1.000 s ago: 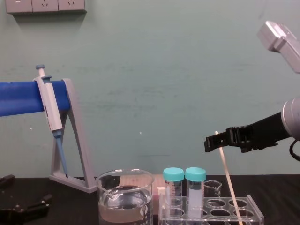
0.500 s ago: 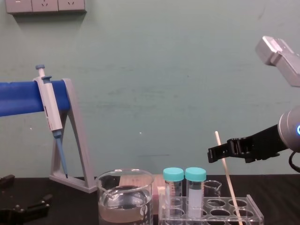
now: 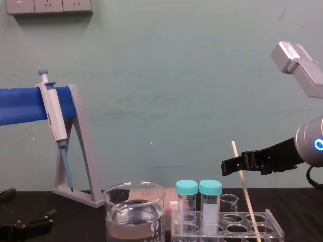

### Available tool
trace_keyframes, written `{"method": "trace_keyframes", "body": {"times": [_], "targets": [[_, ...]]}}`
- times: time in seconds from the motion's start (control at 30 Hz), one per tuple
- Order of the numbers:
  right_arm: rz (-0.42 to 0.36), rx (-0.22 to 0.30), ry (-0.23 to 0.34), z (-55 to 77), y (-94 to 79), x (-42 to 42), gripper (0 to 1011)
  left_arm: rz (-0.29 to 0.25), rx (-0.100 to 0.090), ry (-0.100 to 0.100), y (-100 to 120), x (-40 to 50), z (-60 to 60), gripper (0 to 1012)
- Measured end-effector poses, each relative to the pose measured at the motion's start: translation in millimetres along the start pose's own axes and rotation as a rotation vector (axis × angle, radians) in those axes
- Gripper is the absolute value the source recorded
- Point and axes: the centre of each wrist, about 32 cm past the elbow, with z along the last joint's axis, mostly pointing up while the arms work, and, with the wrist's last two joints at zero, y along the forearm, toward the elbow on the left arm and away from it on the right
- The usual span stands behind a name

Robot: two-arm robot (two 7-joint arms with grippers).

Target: Hold the thermometer with one hand and immerse one end into the beaker, then reinsert it into the test tube rack.

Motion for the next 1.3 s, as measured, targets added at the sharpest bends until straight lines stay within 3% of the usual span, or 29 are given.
{"method": "trace_keyframes", "body": {"times": [0.7,0.97,1.3], "targets": [[0.000,0.001,-0.005,-1.8,2.8,-0.5,982,0.000,0.000,0.000,0.0,0.0,0.0,1004],[0.000,0.000,-0.005,-1.8,2.7,-0.6,812,0.000,0.000,0.000,0.0,0.0,0.0,1004],[0.000,0.000,-0.005,-1.7,2.6,-0.5,488,0.000,0.000,0.000,0.0,0.0,0.0,1004]]}}
